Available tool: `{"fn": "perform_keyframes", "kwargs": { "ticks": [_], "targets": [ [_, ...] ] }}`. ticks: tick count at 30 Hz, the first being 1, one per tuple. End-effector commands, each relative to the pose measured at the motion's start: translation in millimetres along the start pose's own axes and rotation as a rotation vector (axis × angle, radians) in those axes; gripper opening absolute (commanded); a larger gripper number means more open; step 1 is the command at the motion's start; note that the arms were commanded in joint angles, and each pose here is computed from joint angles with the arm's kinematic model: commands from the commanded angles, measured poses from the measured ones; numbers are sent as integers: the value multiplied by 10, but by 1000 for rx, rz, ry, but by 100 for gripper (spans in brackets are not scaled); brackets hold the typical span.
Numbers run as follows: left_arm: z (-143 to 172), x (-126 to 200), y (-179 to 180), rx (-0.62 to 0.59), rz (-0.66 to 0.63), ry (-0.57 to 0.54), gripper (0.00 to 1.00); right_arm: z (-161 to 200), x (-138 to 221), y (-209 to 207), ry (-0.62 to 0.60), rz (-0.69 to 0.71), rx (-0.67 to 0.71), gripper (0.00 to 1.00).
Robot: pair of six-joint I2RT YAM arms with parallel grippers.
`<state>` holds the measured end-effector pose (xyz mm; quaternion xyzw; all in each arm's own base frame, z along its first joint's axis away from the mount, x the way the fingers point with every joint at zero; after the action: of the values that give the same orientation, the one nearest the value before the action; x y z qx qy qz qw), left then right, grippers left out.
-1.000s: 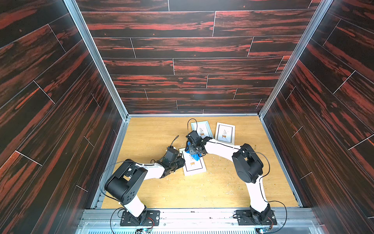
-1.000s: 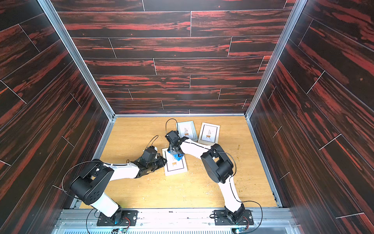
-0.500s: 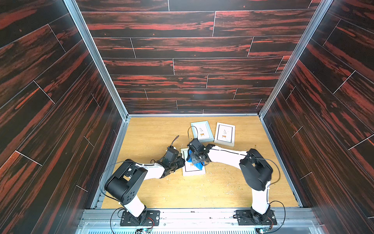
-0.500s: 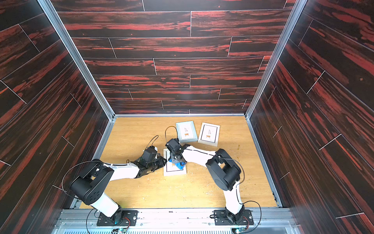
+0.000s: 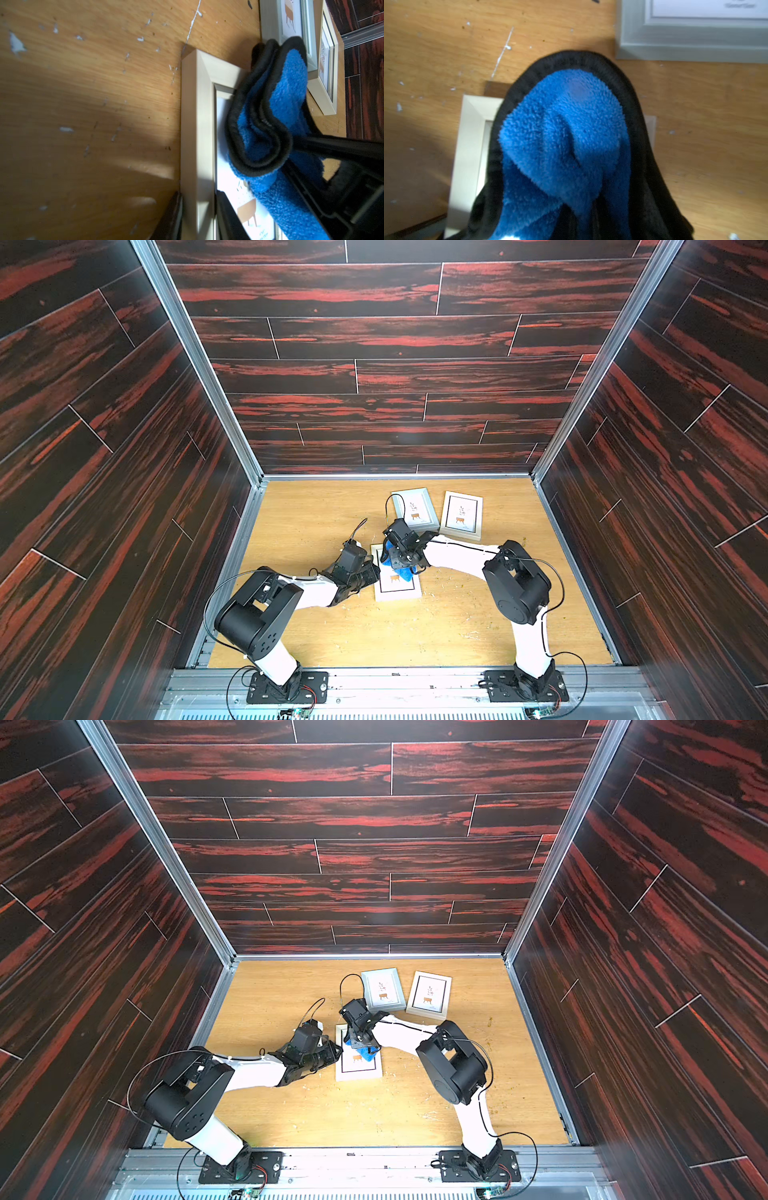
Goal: Wipe the picture frame with a cloth
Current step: Wipe the dirt from the picture frame.
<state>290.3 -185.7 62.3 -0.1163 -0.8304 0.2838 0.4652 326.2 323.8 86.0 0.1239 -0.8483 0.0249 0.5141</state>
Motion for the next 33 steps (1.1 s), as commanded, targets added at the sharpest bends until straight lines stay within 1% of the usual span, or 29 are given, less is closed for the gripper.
{"fn": "perform_keyframes", "kwargs": {
  "ticks": [1,3,5,9,11,13,16,17,19,22,25,27,29,31,33],
  "targets": [
    [564,30,682,65,-282,217,29,-82,-91,262,14,-71,-15,0],
    [568,39,690,68,-283,215,29,-193,-76,314,-3,-61,-12,0],
    [557,43,678,65,-281,211,29,-275,-78,232,-13,-19,-15,0],
    [548,31,675,61,-283,210,29,-272,-132,-199,5,95,-48,0],
    [563,24,690,64,-284,214,29,-270,-98,-308,-17,131,-53,0],
    [567,14,688,66,-279,216,29,-278,-96,-250,-20,90,-56,0],
    [554,5,678,65,-280,216,29,-300,-123,40,-16,-11,-48,0],
    [557,8,678,64,-281,218,29,-320,-121,169,-23,-22,-34,0],
    [552,15,677,63,-283,216,29,-355,-122,290,-29,7,-17,0],
    [555,21,677,61,-283,217,29,-381,-165,215,-26,63,-20,0],
    [549,26,671,59,-281,214,29,-382,-182,-54,-27,136,-37,0],
    [553,32,676,60,-280,213,29,-368,-172,-147,-31,155,-35,0],
    [557,34,680,61,-282,213,29,-361,-164,-83,-26,113,-32,0],
    [551,30,673,59,-281,213,29,-336,-156,95,-21,45,-20,0],
    [547,31,669,58,-282,214,29,-307,-156,285,-18,20,2,0]
  ]
}}
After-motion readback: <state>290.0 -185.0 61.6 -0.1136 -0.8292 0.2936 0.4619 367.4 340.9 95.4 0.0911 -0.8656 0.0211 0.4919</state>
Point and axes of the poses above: each gripper's point midway between its finger pads, its own x axis back along the fingers, its own y axis along the line the jaws close on, z = x × y, the point moved 6 cm from there along x, back along the fingers, and after that the axes turned 2 degrees about -x, right-handed, at the moved point
